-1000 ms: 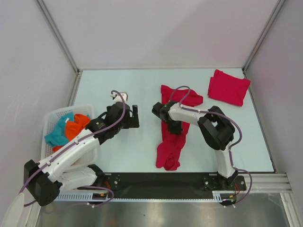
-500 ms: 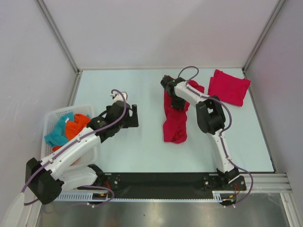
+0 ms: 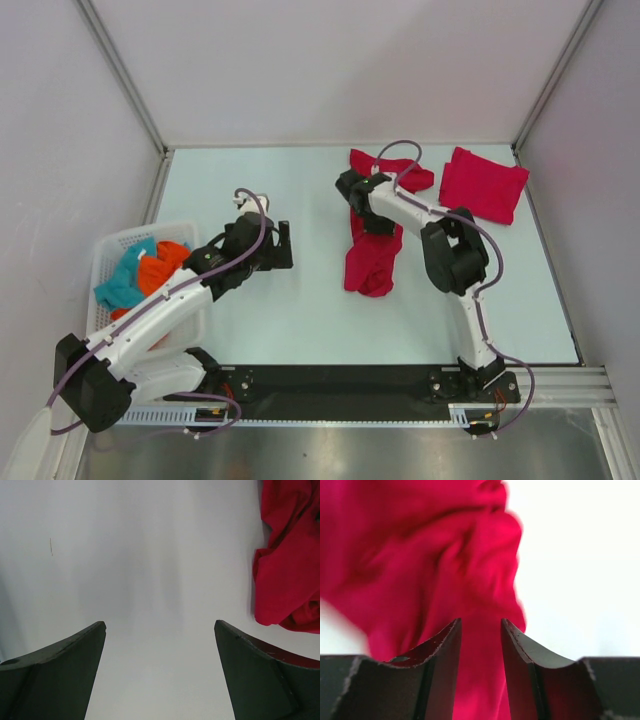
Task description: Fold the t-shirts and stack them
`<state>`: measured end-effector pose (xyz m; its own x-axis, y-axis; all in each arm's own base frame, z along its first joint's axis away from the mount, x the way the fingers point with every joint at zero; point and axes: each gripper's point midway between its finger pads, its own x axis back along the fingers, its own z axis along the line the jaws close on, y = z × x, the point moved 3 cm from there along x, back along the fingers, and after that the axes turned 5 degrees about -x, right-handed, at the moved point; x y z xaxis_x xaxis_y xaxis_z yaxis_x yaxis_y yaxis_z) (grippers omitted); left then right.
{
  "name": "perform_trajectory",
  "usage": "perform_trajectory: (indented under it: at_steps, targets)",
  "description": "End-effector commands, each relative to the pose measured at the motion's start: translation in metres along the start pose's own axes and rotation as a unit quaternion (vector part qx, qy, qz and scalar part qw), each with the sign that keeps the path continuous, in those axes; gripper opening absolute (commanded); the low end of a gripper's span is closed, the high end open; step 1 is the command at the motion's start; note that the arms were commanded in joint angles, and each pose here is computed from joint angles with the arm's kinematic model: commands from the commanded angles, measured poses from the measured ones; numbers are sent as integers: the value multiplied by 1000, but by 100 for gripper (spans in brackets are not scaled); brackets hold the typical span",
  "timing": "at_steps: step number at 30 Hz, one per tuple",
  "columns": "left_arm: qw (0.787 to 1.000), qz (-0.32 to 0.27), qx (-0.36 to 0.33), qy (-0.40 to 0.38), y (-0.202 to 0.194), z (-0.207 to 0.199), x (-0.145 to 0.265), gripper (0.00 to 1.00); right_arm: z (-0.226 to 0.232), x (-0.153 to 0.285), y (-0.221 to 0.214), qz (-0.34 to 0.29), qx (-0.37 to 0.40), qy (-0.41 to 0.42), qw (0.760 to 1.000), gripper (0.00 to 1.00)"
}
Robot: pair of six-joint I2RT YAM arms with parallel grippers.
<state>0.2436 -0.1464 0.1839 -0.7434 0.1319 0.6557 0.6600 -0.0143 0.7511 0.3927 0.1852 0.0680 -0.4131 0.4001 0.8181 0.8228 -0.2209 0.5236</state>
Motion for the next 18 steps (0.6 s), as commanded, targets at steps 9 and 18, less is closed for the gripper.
perform_trajectory:
  at_steps: [9, 18]
  targets:
    - [1000, -10, 8, -23, 5, -7, -3, 96, -14, 132, -4, -101, 21, 51, 993, 44]
    - [1000, -11, 6, -21, 3, -5, -3, 96, -26, 105, -73, -49, 43, 38, 997, 44]
